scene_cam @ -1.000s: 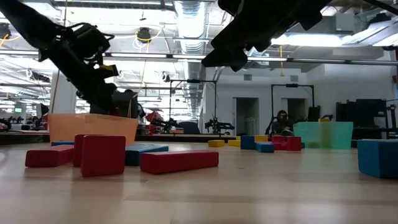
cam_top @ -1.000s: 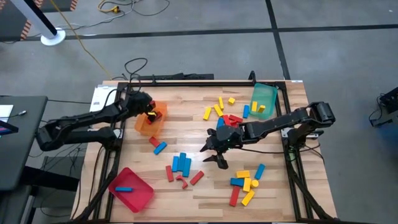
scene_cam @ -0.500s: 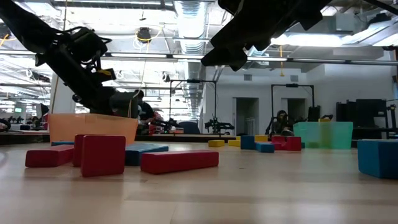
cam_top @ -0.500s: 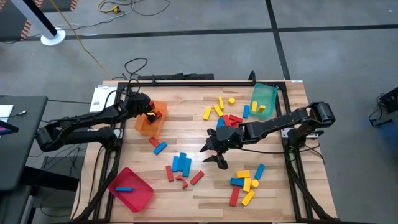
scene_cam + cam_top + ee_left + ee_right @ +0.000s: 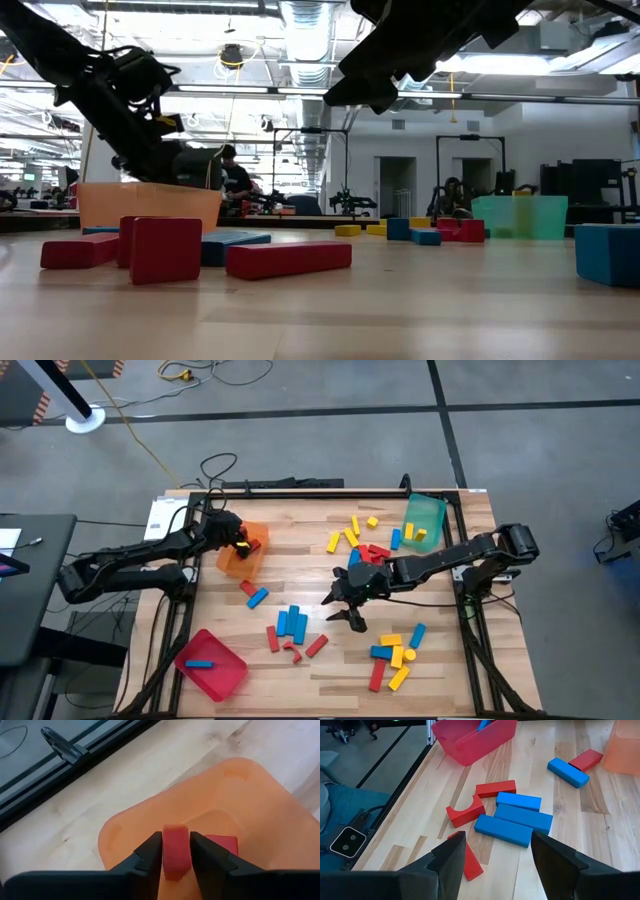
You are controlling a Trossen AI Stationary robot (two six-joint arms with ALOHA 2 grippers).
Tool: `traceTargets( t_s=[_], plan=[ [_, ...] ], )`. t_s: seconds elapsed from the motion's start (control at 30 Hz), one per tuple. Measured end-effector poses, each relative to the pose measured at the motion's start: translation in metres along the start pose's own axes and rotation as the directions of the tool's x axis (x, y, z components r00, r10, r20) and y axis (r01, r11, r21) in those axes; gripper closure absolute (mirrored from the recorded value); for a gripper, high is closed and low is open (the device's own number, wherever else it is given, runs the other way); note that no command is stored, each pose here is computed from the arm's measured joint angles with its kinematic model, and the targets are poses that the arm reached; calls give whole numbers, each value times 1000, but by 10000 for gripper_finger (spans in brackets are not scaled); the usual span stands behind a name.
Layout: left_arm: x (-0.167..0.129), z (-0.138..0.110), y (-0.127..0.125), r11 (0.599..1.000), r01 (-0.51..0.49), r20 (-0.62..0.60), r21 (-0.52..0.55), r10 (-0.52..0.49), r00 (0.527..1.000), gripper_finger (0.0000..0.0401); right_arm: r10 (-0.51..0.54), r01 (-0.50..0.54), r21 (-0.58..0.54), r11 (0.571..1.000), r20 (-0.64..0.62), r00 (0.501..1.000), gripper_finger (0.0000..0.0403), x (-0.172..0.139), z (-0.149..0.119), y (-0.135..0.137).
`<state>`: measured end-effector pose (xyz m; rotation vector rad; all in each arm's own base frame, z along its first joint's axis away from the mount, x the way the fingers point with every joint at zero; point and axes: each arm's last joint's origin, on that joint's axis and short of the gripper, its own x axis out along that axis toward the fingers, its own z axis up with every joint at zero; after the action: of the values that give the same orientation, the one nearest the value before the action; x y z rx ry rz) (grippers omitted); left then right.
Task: Sort blocks
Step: Put the red wooden block into the orange bin, then put the blue wooden block into the red bin
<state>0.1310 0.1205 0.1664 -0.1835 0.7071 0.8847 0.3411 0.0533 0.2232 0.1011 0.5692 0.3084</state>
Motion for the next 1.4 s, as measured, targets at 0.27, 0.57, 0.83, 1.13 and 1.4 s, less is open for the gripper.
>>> traceTargets(
  t_s=[0.27,0.57,0.83,1.13,1.4],
  plan=[
    [0,-1,0,1000,7,-7,1,-7,1000,275,11,-11,2,1000,-2,1000,165,1,0,5],
    [0,0,-1,1000,20,-2,15,-20,1000,223,11,-11,7,1000,-3,1000,165,1,-1,4],
    [-6,3,1,1000,20,33,17,-21,999,171,11,-11,7,1000,-3,1000,165,1,-1,4],
    [-32,11,5,999,36,180,2,-36,983,163,9,-9,6,1000,-2,1000,165,1,-1,4],
    [-69,25,-1,983,185,382,15,-176,907,163,2,-2,5,1000,-1,1000,165,0,0,1]
  ],
)
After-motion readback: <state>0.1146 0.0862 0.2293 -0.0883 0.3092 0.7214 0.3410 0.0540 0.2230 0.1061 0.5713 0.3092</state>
